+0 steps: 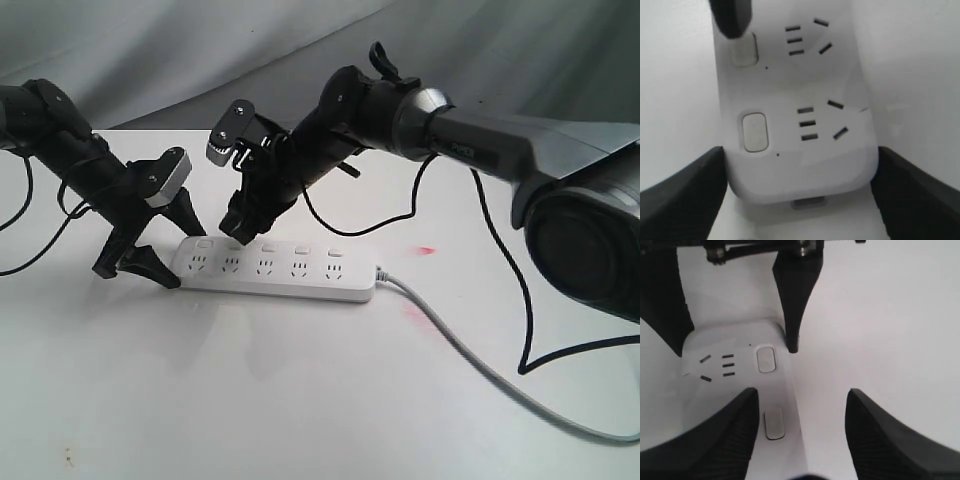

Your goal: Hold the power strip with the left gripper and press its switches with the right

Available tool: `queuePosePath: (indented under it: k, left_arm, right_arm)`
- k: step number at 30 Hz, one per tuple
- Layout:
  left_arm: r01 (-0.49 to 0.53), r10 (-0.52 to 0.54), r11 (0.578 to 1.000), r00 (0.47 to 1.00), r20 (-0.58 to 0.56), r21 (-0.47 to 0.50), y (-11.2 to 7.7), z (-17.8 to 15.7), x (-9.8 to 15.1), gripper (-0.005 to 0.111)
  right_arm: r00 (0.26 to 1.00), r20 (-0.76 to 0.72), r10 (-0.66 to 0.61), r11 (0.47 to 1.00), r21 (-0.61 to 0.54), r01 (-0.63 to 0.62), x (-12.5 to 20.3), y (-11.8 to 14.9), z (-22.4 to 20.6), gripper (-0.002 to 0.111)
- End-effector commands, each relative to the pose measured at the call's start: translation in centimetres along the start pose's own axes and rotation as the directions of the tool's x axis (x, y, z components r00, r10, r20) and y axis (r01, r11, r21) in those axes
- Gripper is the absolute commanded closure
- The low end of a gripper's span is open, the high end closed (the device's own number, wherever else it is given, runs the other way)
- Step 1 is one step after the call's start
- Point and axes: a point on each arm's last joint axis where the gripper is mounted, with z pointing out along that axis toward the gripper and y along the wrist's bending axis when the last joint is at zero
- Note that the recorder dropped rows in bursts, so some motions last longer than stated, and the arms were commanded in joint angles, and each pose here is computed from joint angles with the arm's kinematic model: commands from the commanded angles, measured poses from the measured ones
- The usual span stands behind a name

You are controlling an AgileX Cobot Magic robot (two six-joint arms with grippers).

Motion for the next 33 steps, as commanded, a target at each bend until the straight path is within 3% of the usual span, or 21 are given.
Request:
queuePosePath:
  k: [1,20,33]
  left_arm:
    - [-0.010,0.010,1.000,1.000,0.003,0.002,0.1,-0.1,-0.3,0.098]
    - [-0.010,0.010,1.000,1.000,0.003,0.002,0.1,-0.1,-0.3,0.098]
    - [-0.010,0.010,1.000,1.000,0.003,0.002,0.1,-0.1,-0.3,0.098]
  right_arm:
    - [1.000,0.000,0.000,1.000,0.001,0.000,0.2,0.0,0.3,0.059]
    - [1.000,-0.005,-0.001,0.998,0.055,0.002,1.1,-0.7,1.5,0.059]
    - [0.999,-0.048,0.013,1.000,-0.004,-0.013,2.1,-0.1,2.5,0.059]
